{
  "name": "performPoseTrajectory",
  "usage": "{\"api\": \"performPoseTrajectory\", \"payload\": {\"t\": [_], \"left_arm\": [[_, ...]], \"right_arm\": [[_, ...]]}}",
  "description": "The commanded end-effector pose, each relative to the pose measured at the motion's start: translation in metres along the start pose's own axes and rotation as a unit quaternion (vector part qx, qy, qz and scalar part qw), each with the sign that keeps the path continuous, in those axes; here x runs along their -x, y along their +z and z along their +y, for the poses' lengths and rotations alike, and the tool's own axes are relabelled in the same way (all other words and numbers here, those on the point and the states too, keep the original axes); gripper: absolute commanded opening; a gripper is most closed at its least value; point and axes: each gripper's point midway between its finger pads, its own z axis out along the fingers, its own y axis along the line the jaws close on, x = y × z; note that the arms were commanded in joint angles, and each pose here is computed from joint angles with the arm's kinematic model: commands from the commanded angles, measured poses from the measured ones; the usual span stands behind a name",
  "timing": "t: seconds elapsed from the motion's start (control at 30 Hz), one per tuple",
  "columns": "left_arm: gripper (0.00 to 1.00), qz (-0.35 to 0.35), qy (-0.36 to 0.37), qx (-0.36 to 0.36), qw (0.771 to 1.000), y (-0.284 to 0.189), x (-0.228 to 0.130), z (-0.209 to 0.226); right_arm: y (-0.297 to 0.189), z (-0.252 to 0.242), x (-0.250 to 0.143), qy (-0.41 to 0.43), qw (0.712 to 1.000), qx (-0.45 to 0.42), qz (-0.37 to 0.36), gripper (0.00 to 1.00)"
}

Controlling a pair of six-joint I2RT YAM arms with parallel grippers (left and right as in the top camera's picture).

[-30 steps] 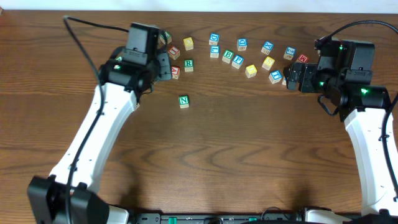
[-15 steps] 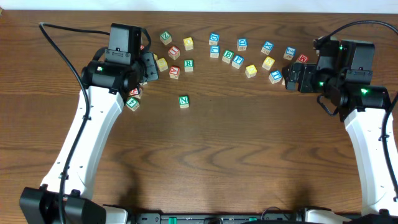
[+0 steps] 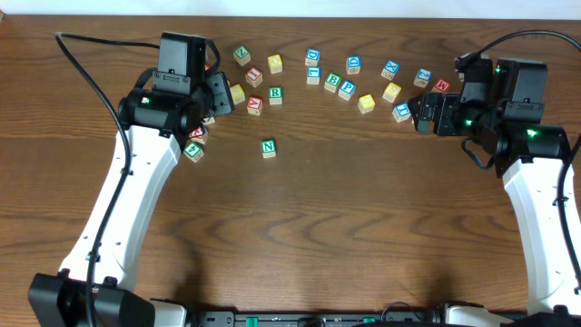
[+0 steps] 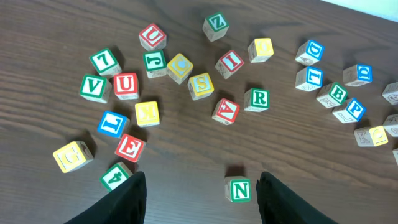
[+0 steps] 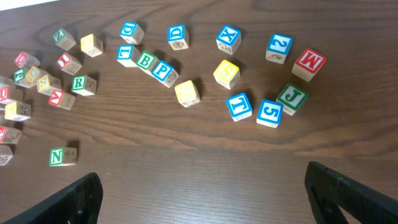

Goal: Spell out NEURIPS
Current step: 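Raise the left gripper and move it back to the block arc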

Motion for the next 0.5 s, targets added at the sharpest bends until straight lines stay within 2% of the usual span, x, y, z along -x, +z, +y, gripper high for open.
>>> {"api": "performPoseTrajectory", "payload": {"t": [0.0,0.17,0.47], "left_arm": [[0.58,-0.021,-0.003,-0.007,1.000,-0.010,0.012,-0.003],[0.60,-0.021,-0.014,-0.011,1.000,-0.007,0.013,-0.005],[0.59,0.010,-0.051,0.001,0.999,0.026,0.003,-0.004]], "right_arm": [[-0.005,0.010,0.006,-0.005,1.000,0.014,-0.006,0.98],[-0.003,0.016,0.005,-0.005,1.000,0.015,-0.004,0.98],[-0.001,0.029,0.008,-0.013,1.000,0.026,-0.011,0.98]]}}
